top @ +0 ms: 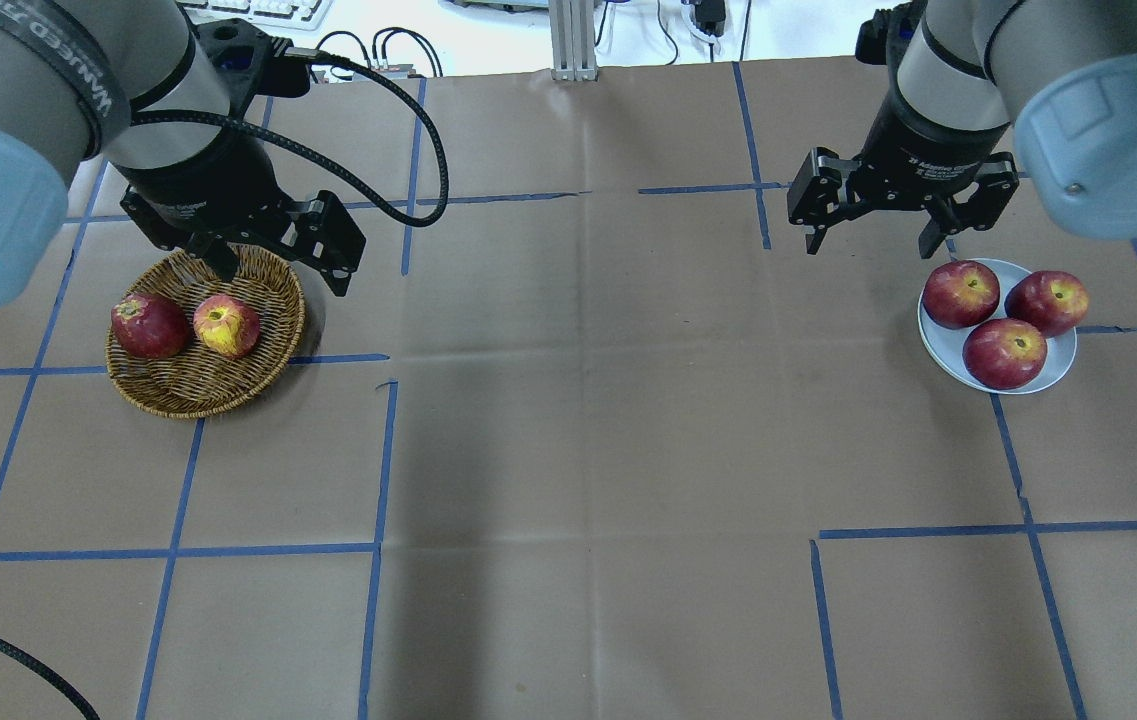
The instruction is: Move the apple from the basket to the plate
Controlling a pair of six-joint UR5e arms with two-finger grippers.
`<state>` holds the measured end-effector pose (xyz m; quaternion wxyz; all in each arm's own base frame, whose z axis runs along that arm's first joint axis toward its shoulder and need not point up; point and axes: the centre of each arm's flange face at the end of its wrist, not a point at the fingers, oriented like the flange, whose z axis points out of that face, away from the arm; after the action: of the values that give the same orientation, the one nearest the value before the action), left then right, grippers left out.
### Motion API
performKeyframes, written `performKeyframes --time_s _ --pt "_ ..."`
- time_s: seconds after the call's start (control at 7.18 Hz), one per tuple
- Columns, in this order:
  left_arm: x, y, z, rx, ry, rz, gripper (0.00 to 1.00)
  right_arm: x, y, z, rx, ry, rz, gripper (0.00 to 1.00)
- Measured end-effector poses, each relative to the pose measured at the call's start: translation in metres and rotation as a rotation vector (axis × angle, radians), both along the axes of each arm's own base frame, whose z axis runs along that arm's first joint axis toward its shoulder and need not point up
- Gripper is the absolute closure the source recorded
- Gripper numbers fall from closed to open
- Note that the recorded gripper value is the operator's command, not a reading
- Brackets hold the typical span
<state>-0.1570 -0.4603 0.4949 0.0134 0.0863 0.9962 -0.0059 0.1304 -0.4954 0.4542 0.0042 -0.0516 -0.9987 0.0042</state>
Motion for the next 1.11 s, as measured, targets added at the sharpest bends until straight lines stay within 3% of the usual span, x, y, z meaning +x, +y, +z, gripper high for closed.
performKeyframes --time_s 0.7,1.11 --pt "0.015 -0.001 -0.015 0.024 0.000 -0.034 0.01 -0.001 -0.001 0.002 -0.007 -0.001 0.004 0.00" --pt "0.099 -0.024 -0.058 -0.004 -0.004 -0.063 0.01 -0.002 0.000 0.003 -0.010 0.000 0.008 0.00"
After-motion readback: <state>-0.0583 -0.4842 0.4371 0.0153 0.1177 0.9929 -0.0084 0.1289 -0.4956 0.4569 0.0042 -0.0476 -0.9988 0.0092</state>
